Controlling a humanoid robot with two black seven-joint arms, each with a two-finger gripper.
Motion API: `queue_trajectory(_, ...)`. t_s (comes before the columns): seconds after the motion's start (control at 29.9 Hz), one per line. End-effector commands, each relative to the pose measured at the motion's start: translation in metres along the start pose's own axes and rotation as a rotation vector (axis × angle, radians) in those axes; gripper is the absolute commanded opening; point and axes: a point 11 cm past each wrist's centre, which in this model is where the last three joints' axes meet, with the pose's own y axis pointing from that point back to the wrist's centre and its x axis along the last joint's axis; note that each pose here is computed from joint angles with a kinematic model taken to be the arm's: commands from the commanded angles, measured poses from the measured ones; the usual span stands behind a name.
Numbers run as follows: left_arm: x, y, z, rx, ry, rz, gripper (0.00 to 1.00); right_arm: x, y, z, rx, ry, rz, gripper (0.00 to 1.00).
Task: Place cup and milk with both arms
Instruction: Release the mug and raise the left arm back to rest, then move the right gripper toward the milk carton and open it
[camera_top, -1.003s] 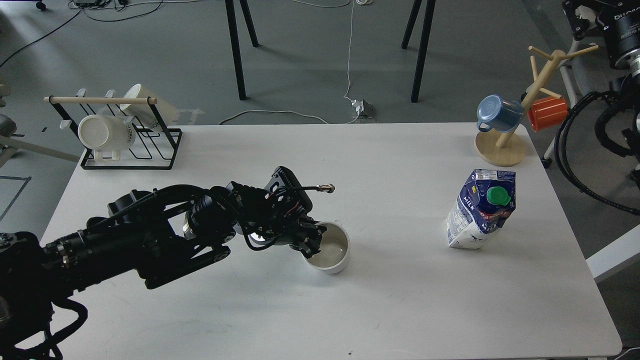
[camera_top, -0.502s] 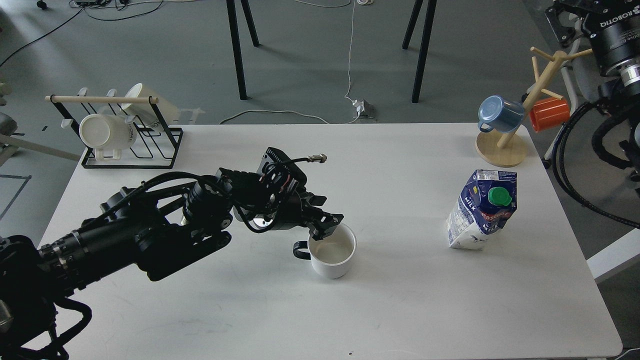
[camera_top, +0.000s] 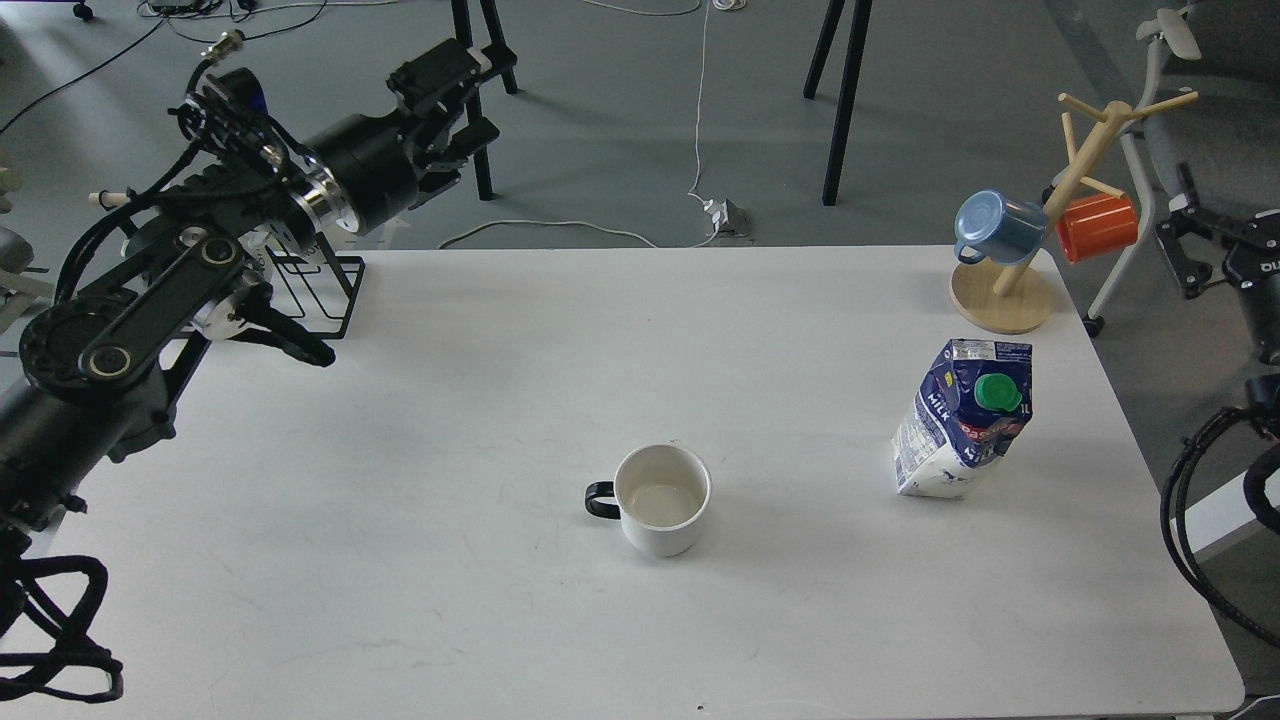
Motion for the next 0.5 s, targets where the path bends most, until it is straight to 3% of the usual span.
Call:
queue_trajectory(0.0,0.041,0.011,-0.003,-0.081,0.301,0.158,0.99,0.025,0.04,0.013,-0.038,-0.02,0.087,0.98)
queue_trajectory(0.23,0.08,0.031,-0.009,-0.196,0.612,0.31,0.99,0.044,0.113,0.043,-0.128,-0.065,0.204,0.97)
queue_trajectory(0.47,0.086,0.035,-0.013,-0.197,0.625,0.335,0.99,0.07,0.171,0.066,-0.19,-0.088,0.341,0.98)
